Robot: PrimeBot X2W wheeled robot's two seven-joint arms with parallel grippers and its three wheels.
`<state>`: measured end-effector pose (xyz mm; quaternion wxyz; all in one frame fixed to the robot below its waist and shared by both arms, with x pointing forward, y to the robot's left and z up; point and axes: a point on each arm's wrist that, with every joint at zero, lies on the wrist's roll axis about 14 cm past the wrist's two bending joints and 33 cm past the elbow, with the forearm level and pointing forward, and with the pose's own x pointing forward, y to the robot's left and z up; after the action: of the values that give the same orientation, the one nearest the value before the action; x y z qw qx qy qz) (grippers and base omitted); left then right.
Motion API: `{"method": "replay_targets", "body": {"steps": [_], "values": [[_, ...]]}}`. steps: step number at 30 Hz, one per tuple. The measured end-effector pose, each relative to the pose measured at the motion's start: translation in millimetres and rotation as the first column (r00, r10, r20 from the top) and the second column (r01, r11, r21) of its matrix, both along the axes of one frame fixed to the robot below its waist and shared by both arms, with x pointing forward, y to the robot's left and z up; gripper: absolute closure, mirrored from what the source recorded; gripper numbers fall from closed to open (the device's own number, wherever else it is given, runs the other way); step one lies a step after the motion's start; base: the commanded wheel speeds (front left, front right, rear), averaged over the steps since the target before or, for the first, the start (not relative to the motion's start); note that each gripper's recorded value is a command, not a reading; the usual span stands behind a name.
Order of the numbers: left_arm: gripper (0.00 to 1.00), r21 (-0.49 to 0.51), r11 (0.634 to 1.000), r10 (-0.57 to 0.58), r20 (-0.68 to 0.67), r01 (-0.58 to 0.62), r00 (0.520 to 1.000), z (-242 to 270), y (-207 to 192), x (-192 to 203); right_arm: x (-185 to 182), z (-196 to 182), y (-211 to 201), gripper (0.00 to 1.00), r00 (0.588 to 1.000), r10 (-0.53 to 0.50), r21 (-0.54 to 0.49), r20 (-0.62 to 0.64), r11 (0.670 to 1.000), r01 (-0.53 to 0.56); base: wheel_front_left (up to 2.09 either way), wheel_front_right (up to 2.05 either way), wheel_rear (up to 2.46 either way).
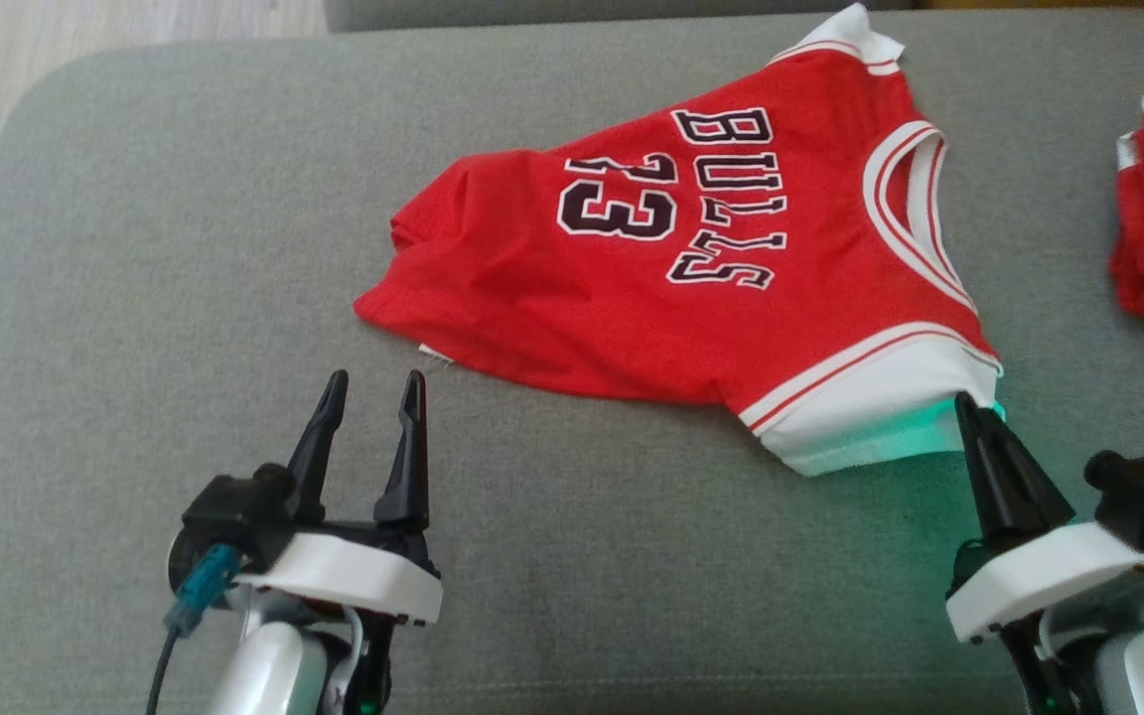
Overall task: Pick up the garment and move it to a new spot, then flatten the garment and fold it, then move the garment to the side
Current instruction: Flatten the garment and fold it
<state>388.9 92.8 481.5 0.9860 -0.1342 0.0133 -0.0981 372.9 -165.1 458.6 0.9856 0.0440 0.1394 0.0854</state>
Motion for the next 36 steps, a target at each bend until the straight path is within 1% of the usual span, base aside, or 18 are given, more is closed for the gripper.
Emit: {"method": "replay_targets", "body": {"steps": [6, 11, 12, 13, 14, 15, 18, 21, 24, 27, 29, 31, 36], "values": [[0.0, 0.012, 1.0, 0.013, -0.033, -0.013, 0.999, -12.5, 5.8, 3.1, 10.4, -38.1, -2.7, 1.0, 0.993, -0.025, 0.014, -0.118, 1.0, 0.027, 0.0, 0.0, 0.0], [0.0, 0.016, 0.999, 0.028, -0.038, -0.028, 0.999, -15.8, 12.0, 9.2, 39.0, -54.4, -11.2, 1.0, 0.99, -0.054, -0.009, -0.132, 0.999, 0.053, 0.0, 0.0, 0.0], [0.0, 0.017, 0.999, 0.031, -0.04, -0.03, 0.999, -16.4, 12.8, 9.6, 43.7, -56.4, -11.9, 0.96, 0.99, -0.057, -0.012, -0.132, 0.998, 0.056, 0.0, 0.0, 0.0], [0.0, 0.018, 0.999, 0.033, -0.042, -0.032, 0.999, -17.2, 13.6, 9.7, 47.5, -58.1, -12.7, 0.67, 0.989, -0.062, -0.012, -0.131, 0.998, 0.061, 0.0, 0.0, 0.0], [0.0, 0.019, 0.999, 0.034, -0.046, -0.034, 0.998, -18.4, 14.1, 9.4, 49.8, -60.1, -13.6, 0.11, 0.989, -0.068, -0.012, -0.133, 0.998, 0.067, 0.0, 0.0, 0.0], [0.0, 0.02, 0.999, 0.035, -0.048, -0.034, 0.998, -19.2, 14.4, 9.2, 50.7, -62.2, -15.2, 0.0, 0.988, -0.073, -0.015, -0.135, 0.997, 0.071, 0.0, 0.0, 0.0], [0.0, 0.02, 0.999, 0.034, -0.048, -0.033, 0.998, -19.2, 13.9, 9.1, 49.2, -65.1, -22.0, 0.0, 0.987, -0.098, -0.02, -0.126, 0.995, 0.096, 0.0, 0.0, 0.0], [0.0, 0.02, 1.0, 0.025, -0.05, -0.024, 0.998, -19.7, 11.1, 9.3, 50.0, -56.1, -32.2, 0.0, 0.988, -0.137, -0.014, -0.076, 0.991, 0.136, 0.0, 0.0, 0.0], [0.0, 0.022, 1.0, 0.006, -0.066, -0.004, 0.998, -25.1, 5.1, 8.3, 53.9, -33.6, -43.8, 0.0, 0.984, -0.176, -0.009, 0.021, 0.984, 0.176, 0.0, 0.0, 0.0], [0.0, 0.024, 0.999, -0.034, -0.092, 0.036, 0.995, -33.7, -5.5, 6.6, 57.3, -2.8, -54.9, 0.0, 0.969, -0.205, -0.01, 0.138, 0.978, 0.209, 0.0, 0.0, 0.0], [0.0, 0.028, 0.997, -0.068, -0.11, 0.072, 0.992, -40.2, -15.0, 7.8, 57.7, 14.7, -56.9, 0.0, 0.957, -0.212, -0.008, 0.2, 0.976, 0.217, 0.0, 0.0, 0.0], [0.0, 0.035, 0.994, -0.097, -0.125, 0.102, 0.987, -46.2, -22.7, 12.2, 57.3, 25.6, -54.2, 0.0, 0.949, -0.21, -0.001, 0.234, 0.976, 0.217, 0.0, 0.0, 0.0], [0.0, 0.066, 0.988, -0.129, -0.171, 0.142, 0.977, -62.4, -32.5, 32.6, 55.1, 32.2, -44.3, 0.0, 0.949, -0.186, 0.002, 0.256, 0.981, 0.192, 0.0, 0.0, 0.0]]}}
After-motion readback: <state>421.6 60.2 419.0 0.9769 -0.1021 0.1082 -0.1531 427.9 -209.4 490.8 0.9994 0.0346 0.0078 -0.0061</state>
